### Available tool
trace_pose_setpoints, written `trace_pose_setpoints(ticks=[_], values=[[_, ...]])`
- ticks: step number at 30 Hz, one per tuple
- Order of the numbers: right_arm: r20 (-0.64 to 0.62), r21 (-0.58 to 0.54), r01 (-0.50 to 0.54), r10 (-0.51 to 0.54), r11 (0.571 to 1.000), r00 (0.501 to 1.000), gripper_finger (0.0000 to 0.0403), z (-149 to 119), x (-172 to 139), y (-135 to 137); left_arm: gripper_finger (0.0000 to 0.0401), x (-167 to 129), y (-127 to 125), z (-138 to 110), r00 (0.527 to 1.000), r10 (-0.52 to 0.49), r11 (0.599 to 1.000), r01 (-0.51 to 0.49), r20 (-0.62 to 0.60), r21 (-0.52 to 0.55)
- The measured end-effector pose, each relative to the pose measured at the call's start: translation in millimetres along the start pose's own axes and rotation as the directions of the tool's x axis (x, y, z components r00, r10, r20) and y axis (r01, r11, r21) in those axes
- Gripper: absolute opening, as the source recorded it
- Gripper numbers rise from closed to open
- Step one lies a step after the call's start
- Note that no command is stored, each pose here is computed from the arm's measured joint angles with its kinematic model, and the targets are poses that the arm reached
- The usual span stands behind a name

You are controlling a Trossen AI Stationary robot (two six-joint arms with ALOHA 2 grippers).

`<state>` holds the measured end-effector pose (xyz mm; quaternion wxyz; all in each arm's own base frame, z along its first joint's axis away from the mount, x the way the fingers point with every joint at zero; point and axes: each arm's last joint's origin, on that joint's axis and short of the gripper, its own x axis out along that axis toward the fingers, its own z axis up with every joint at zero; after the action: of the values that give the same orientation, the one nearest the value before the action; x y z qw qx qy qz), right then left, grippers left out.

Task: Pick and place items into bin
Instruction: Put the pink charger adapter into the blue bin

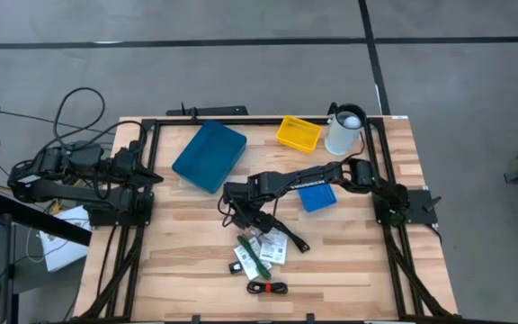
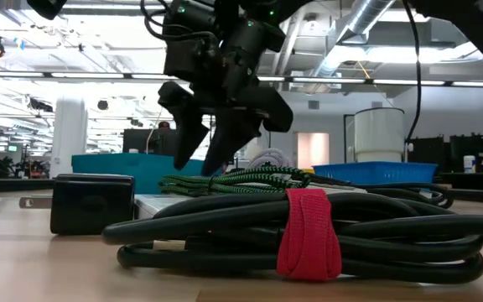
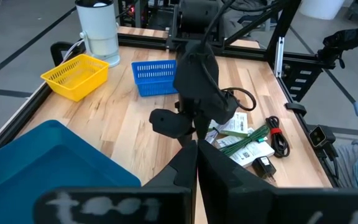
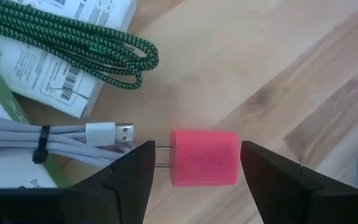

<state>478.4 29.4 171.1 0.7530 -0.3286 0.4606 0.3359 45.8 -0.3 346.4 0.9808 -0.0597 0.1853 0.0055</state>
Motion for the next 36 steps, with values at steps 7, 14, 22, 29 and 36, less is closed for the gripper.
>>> trace_pose_setpoints(ticks=[7, 14, 22, 29, 36], values=[[0.001, 0.005, 0.006, -0.006, 1.0, 1.0, 0.0233, -2.4, -0.5, -2.3, 0.0, 0.0, 0.0, 0.0, 1.0, 0.0, 1.0, 0.0, 0.0, 0.0], [0.007, 0.007, 0.018, -0.018, 1.0, 1.0, 0.0233, -3.8, -1.0, -4.9, 0.0, 0.1, 0.0, 0.0, 1.0, 0.0, 1.0, 0.0, 0.0, 0.0], [0.007, 0.008, 0.019, -0.019, 1.0, 1.0, 0.0233, -4.2, -1.1, -5.3, 0.0, 0.0, 0.0, 0.0, 1.0, 0.0, 1.0, 0.0, 0.0, 0.0], [0.02, 0.009, 0.007, -0.007, 1.0, 1.0, 0.0233, -3.9, -1.1, -4.8, 0.0, 0.0, 0.0, 0.0, 1.0, 0.0, 1.0, 0.0, 0.0, 0.0], [0.015, 0.019, -0.031, 0.03, 0.999, 0.999, 0.0233, -8.8, 9.4, -3.6, 0.0, 0.0, 0.0, 0.0, 1.0, 0.0, 1.0, 0.0, 0.0, 0.0]])
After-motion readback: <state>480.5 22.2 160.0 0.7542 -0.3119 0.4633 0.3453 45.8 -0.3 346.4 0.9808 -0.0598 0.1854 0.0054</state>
